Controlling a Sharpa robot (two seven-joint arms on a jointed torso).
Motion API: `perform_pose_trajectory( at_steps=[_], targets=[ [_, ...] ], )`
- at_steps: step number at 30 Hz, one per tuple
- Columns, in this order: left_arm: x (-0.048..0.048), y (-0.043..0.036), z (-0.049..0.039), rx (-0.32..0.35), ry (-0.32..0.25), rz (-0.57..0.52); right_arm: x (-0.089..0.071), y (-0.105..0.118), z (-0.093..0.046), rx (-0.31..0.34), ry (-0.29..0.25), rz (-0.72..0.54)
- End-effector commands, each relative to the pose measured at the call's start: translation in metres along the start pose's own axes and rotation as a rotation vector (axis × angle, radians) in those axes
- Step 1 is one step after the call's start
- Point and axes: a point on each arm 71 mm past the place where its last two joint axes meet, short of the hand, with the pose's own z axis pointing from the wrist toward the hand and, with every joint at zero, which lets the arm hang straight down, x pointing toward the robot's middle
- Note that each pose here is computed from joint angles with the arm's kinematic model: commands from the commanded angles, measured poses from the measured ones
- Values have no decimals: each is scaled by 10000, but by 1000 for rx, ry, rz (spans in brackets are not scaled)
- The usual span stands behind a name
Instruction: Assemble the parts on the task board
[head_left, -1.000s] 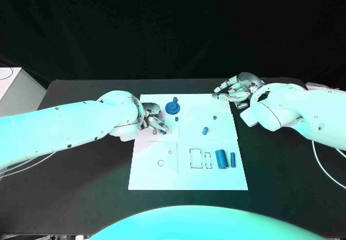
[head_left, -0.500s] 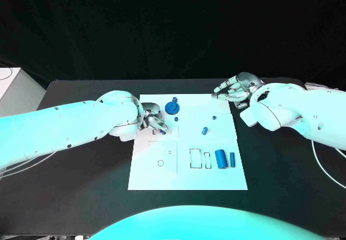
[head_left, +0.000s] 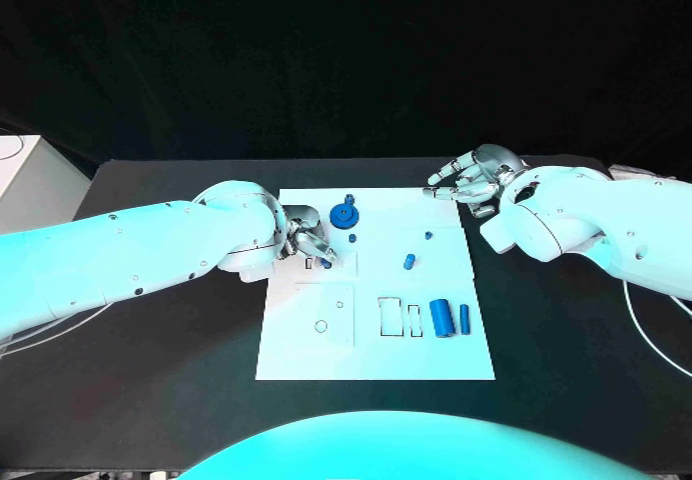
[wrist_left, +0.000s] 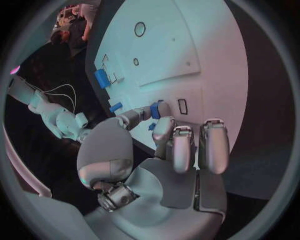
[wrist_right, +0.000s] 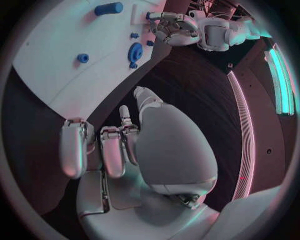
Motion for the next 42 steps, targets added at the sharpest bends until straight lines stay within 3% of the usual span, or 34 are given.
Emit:
perform_pose_trajectory(
  at_steps=[1, 28, 42],
  targets=[
    [67, -19, 18, 7, 35, 1, 13, 7, -3, -13, 15, -5],
    [72, 13, 20, 5, 62, -65, 33, -19, 0, -8, 24, -7],
    [76, 22, 9, 1, 123, -40, 34, -29, 2, -6, 24, -7]
  ],
)
